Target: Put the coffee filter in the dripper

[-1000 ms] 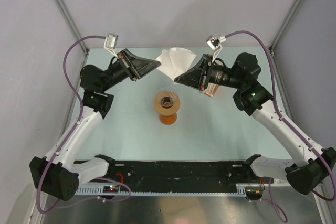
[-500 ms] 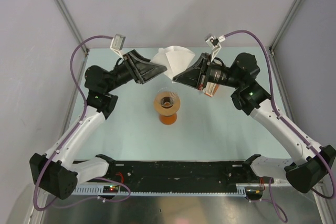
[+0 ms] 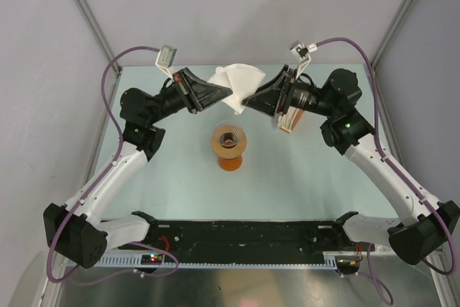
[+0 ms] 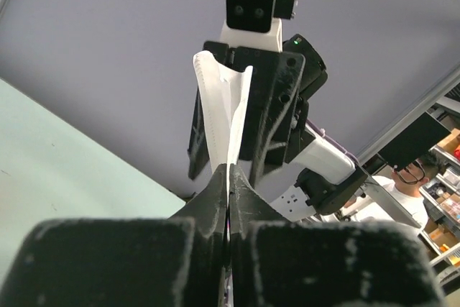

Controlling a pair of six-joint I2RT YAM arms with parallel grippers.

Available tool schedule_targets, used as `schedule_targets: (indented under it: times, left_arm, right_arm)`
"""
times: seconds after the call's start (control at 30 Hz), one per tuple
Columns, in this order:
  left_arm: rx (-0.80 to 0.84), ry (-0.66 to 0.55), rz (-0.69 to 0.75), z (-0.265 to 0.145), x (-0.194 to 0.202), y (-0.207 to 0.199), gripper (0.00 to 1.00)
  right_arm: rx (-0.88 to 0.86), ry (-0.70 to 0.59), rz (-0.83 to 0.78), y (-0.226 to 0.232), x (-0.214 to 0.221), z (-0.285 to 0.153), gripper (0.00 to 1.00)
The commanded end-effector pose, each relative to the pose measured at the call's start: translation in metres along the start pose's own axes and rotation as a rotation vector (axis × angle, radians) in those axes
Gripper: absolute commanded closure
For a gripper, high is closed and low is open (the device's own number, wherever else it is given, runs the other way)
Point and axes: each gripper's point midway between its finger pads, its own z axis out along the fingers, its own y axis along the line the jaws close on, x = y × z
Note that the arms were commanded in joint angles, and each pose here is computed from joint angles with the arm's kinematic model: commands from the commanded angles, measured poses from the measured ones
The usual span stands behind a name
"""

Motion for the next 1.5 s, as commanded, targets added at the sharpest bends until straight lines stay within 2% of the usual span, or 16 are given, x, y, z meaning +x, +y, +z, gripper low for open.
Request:
schedule_targets:
  times: [0.0, 0.1, 0.2, 0.27, 0.37, 0.4, 0.47, 0.53, 0.57, 0.6, 0.67, 0.73, 0.83, 0.93, 1.13, 1.47]
  left_arm:
    - [0.065, 0.001, 0.071, 0.0, -0.005, -0.022, 1.0]
    - [0.067, 0.007, 0.071, 0.0, -0.004, -0.022, 1.0]
    - [0.067, 0.009, 0.068, 0.001, -0.003, -0.021, 1.0]
    - [0.066, 0.009, 0.064, 0.001, -0.003, -0.02, 1.0]
    - [0.064, 0.01, 0.061, 0.002, -0.002, -0.019, 1.0]
    - [0.065, 0.01, 0.063, 0.002, -0.003, -0.02, 1.0]
    - [0.072, 0.02, 0.079, 0.001, -0.001, -0.021, 0.8]
    - [0.073, 0.033, 0.11, -0.005, -0.002, -0.022, 0.33]
    - [0.058, 0.04, 0.124, -0.01, -0.004, -0.019, 0.18]
    - [0.046, 0.045, 0.154, -0.016, -0.006, -0.018, 0.09]
    - [0.003, 0.065, 0.222, -0.03, -0.01, -0.012, 0.03]
    - [-0.047, 0.105, 0.308, -0.043, -0.01, -0.007, 0.01]
    - [-0.132, 0.197, 0.362, -0.057, 0.002, 0.003, 0.0]
    - [-0.147, 0.256, 0.41, -0.062, 0.007, 0.003, 0.04]
    - [-0.123, 0.306, 0.429, -0.063, 0.018, 0.002, 0.15]
    - [-0.103, 0.396, 0.425, -0.059, 0.047, 0.003, 0.25]
  right_arm:
    - [0.017, -0.098, -0.06, 0.003, -0.041, -0.006, 0.55]
    - [0.026, -0.116, -0.062, -0.004, -0.05, -0.008, 0.62]
    - [0.015, -0.126, -0.068, -0.002, -0.056, -0.009, 0.6]
    - [-0.001, -0.12, -0.076, 0.002, -0.057, -0.009, 0.62]
    - [-0.019, -0.111, -0.091, 0.006, -0.056, -0.009, 0.91]
    - [-0.02, -0.108, -0.095, 0.006, -0.055, -0.009, 0.95]
    - [-0.019, -0.096, -0.103, 0.005, -0.054, -0.012, 0.99]
    - [-0.016, -0.077, -0.117, 0.004, -0.052, -0.017, 1.0]
    - [-0.017, -0.059, -0.127, 0.003, -0.048, -0.02, 1.0]
    - [-0.015, -0.047, -0.148, 0.003, -0.047, -0.024, 1.0]
    - [-0.019, -0.007, -0.181, 0.005, -0.039, -0.03, 1.0]
    - [-0.038, 0.046, -0.21, 0.009, -0.026, -0.036, 1.0]
    - [-0.078, 0.122, -0.226, 0.017, -0.006, -0.04, 1.0]
    - [-0.12, 0.175, -0.273, 0.027, 0.012, -0.041, 1.0]
    - [-0.177, 0.225, -0.334, 0.042, 0.031, -0.04, 1.0]
    - [-0.203, 0.253, -0.371, 0.051, 0.038, -0.036, 1.0]
